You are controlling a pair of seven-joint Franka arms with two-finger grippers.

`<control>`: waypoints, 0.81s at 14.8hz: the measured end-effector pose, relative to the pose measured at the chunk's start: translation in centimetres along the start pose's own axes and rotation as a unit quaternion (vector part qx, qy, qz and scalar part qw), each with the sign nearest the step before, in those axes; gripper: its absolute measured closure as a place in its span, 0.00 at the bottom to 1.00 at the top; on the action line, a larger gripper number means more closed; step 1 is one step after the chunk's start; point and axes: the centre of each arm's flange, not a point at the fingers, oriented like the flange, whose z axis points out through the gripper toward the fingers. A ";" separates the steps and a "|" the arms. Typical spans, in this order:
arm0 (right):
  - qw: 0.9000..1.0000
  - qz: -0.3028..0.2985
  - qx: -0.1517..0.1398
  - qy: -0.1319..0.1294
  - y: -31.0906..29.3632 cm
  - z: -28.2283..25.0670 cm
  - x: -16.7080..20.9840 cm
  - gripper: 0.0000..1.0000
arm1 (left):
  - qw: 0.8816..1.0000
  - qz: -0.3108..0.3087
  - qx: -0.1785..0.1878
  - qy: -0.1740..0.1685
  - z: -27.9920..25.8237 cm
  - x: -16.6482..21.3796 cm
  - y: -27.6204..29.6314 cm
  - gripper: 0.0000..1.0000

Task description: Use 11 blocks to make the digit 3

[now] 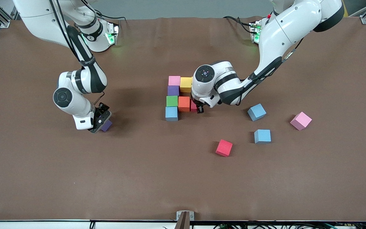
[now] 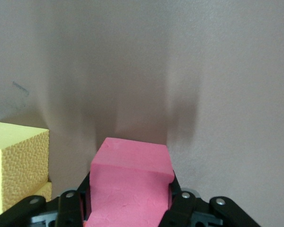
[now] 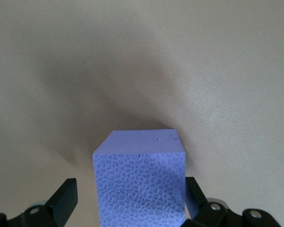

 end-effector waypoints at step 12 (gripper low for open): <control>0.994 0.107 -0.003 0.011 -0.1 -8.4 8.2 0.39 | 1.000 0.002 0.000 0.001 0.1 -0.2 -0.3 0.09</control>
